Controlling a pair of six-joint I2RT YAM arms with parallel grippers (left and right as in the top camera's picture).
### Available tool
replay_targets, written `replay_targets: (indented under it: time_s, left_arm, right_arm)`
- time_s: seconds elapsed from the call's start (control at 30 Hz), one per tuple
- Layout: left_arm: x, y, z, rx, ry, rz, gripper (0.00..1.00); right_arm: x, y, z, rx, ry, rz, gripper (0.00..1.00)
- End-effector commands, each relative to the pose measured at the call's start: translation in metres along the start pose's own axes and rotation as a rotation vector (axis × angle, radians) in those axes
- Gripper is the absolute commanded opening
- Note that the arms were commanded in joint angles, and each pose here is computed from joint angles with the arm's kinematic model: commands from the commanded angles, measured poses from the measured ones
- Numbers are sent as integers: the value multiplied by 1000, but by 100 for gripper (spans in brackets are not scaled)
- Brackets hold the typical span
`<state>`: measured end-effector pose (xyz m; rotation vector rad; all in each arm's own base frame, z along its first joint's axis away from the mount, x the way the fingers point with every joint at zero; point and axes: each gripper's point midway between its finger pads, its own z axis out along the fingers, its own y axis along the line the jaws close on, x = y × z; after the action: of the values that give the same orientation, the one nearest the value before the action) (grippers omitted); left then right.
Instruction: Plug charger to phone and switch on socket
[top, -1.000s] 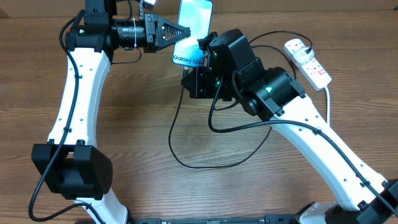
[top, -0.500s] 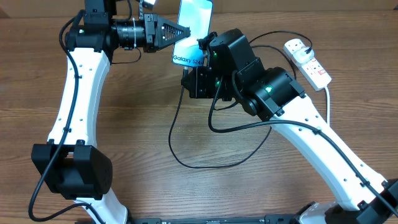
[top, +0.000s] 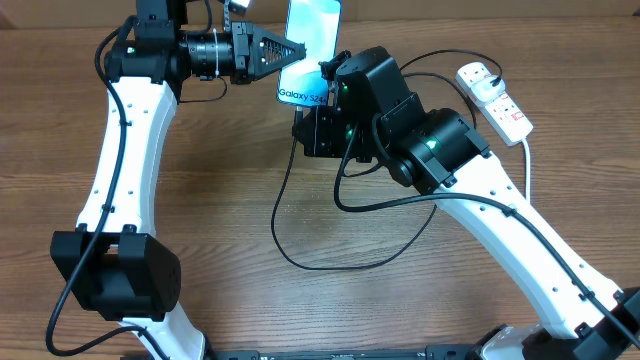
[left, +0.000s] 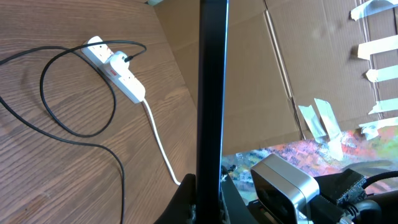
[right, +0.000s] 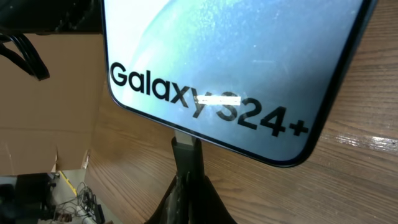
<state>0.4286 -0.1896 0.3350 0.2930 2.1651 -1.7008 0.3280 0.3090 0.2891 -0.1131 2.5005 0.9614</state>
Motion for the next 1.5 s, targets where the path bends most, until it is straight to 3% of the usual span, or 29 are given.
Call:
replay_targets:
  time_s: [0.0, 1.47]
  left_arm:
    - [4, -13, -1, 52, 21, 48, 4]
    - [8, -3, -1, 3, 20, 84, 4]
  right_arm:
    - [-16, -7, -1, 41, -71, 13, 4]
    - [-33, -17, -6, 56, -129, 87, 4]
